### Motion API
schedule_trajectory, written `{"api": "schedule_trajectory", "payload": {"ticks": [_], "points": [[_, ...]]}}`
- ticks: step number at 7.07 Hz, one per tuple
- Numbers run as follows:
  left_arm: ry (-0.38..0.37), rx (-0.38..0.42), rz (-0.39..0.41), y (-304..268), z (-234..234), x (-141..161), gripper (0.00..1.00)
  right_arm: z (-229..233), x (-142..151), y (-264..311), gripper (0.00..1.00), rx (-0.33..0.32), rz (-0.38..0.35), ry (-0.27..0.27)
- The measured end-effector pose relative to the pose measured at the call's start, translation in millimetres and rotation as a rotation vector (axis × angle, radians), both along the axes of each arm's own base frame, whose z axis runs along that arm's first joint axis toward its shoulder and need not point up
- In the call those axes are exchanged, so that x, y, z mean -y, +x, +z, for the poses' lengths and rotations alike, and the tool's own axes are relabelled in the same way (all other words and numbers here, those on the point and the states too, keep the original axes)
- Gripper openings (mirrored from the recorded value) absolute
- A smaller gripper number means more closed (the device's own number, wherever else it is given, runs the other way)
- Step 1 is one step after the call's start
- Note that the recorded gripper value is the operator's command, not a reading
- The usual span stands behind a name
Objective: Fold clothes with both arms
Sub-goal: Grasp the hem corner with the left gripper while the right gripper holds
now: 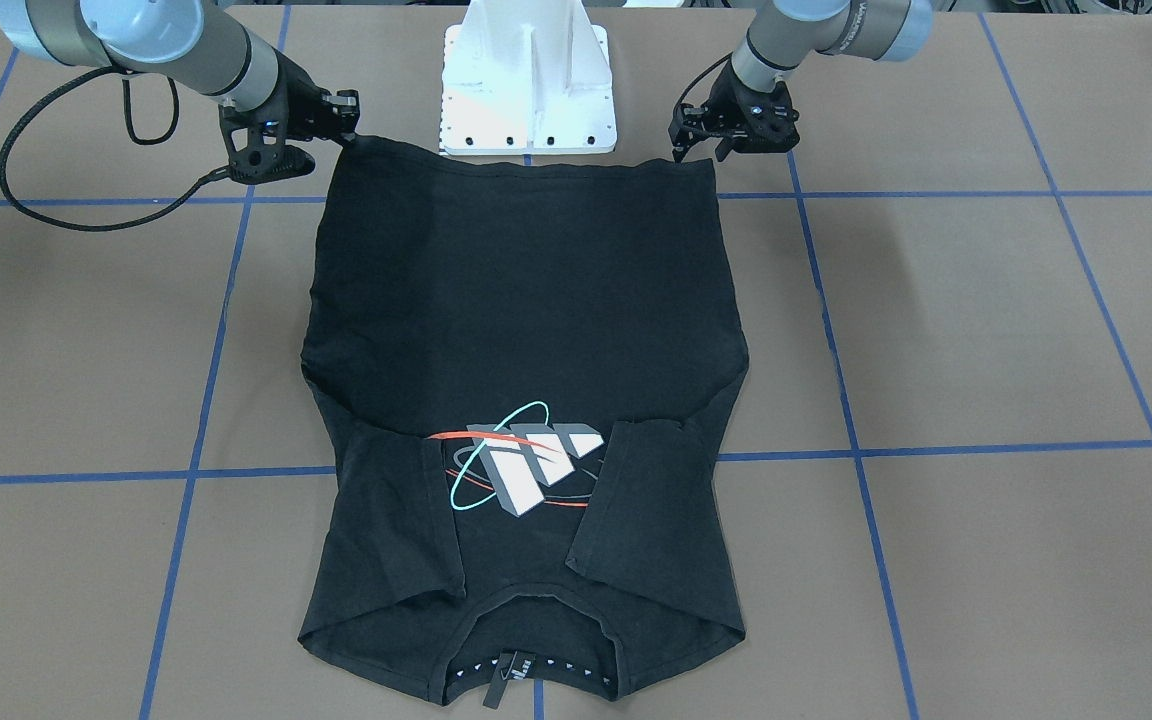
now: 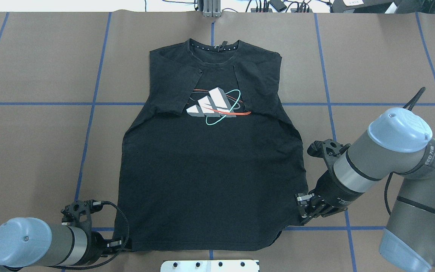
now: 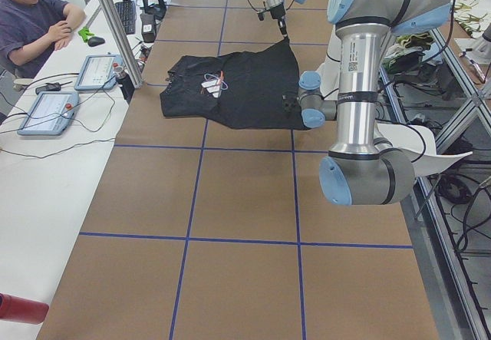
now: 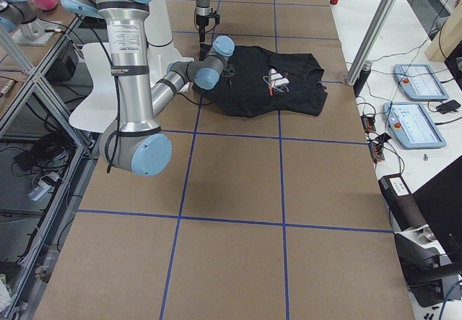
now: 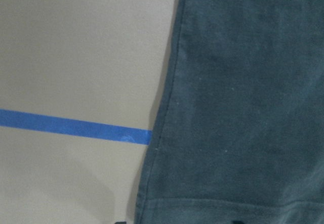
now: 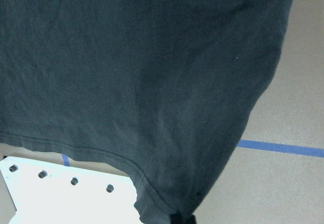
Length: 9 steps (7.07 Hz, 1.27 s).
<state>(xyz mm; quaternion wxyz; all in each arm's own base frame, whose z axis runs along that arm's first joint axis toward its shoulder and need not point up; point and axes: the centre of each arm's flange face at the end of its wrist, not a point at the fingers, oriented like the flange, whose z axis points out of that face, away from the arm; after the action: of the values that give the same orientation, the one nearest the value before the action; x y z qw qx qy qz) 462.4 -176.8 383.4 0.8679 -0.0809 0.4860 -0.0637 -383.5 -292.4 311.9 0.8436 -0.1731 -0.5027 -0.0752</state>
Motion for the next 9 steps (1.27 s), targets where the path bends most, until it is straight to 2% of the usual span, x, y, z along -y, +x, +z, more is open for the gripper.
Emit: {"api": "schedule_trajectory", "payload": {"ticks": [2,3,4,6,8,9], "points": [[0.0,0.002,0.001,3.8,1.0,0.0,0.71,-0.4,0.4,0.7,0.0,0.001,0.001,0.001],[0.0,0.003,0.001,4.6,1.2,0.0,0.67,-0.4,0.7,0.8,0.0,0.001,0.002,0.001],[0.0,0.003,0.001,4.7,1.4,0.0,0.58,-0.7,0.9,1.2,0.0,0.002,0.002,0.002],[-0.001,0.003,0.002,4.9,1.5,-0.1,0.15,-0.1,1.6,1.5,0.0,0.001,0.004,0.002],[-0.001,-0.001,0.003,4.2,-0.7,-0.2,0.0,-0.1,1.8,2.1,0.0,0.001,0.004,0.002],[-0.001,-0.005,0.003,3.3,-2.5,-0.1,0.0,-0.1,1.8,2.3,0.0,0.002,0.004,0.003]]}}
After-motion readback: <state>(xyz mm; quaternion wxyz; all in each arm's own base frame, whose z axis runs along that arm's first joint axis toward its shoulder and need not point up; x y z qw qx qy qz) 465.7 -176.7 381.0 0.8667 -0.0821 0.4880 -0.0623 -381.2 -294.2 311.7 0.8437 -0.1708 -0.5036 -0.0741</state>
